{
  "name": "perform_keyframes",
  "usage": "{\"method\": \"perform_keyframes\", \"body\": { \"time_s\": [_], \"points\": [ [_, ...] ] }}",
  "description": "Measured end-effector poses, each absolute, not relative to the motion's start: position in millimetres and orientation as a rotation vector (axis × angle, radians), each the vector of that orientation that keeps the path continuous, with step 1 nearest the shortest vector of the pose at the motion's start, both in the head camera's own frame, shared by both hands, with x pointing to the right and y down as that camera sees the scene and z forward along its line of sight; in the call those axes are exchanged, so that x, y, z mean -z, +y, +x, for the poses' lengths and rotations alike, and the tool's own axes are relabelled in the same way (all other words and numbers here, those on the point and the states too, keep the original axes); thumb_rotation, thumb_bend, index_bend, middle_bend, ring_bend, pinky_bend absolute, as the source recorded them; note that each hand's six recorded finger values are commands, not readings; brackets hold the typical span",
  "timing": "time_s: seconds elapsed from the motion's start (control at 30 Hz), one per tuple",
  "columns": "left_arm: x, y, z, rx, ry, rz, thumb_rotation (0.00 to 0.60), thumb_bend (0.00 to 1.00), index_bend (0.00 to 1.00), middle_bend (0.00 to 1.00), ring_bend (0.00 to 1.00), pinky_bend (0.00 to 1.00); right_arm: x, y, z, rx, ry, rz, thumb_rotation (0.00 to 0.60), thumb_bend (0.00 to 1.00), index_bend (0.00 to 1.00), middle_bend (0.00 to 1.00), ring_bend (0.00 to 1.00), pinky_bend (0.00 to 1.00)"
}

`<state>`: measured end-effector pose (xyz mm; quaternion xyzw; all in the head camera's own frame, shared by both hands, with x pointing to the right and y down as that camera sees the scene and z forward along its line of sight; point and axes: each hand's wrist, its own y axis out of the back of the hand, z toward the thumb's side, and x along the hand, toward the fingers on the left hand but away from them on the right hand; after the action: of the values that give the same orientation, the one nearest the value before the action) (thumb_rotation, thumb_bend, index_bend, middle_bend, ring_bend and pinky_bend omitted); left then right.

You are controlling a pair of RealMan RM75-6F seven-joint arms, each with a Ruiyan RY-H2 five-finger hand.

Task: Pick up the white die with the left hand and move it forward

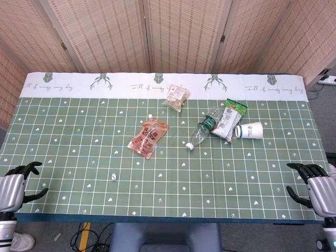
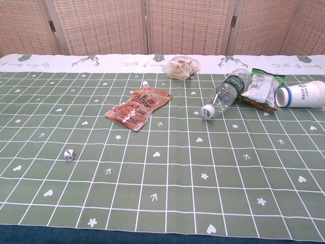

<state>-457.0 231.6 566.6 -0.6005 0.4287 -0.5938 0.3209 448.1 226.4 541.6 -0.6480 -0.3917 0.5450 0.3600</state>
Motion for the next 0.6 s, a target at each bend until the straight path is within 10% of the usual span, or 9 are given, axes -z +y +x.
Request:
{"method": "perform_keyframes", "body": {
  "time_s": [0.6],
  "points": [
    [-574.5, 211.6, -429.9, 1.434, 1.033, -1.64, 0.6, 0.21, 0.34, 0.51, 0.42, 0.42, -538.6, 218.4, 448.6, -1.395, -1.011, -1.648, 0.6, 0.24, 0.28, 0.33, 0.32, 0.27]
  ]
}}
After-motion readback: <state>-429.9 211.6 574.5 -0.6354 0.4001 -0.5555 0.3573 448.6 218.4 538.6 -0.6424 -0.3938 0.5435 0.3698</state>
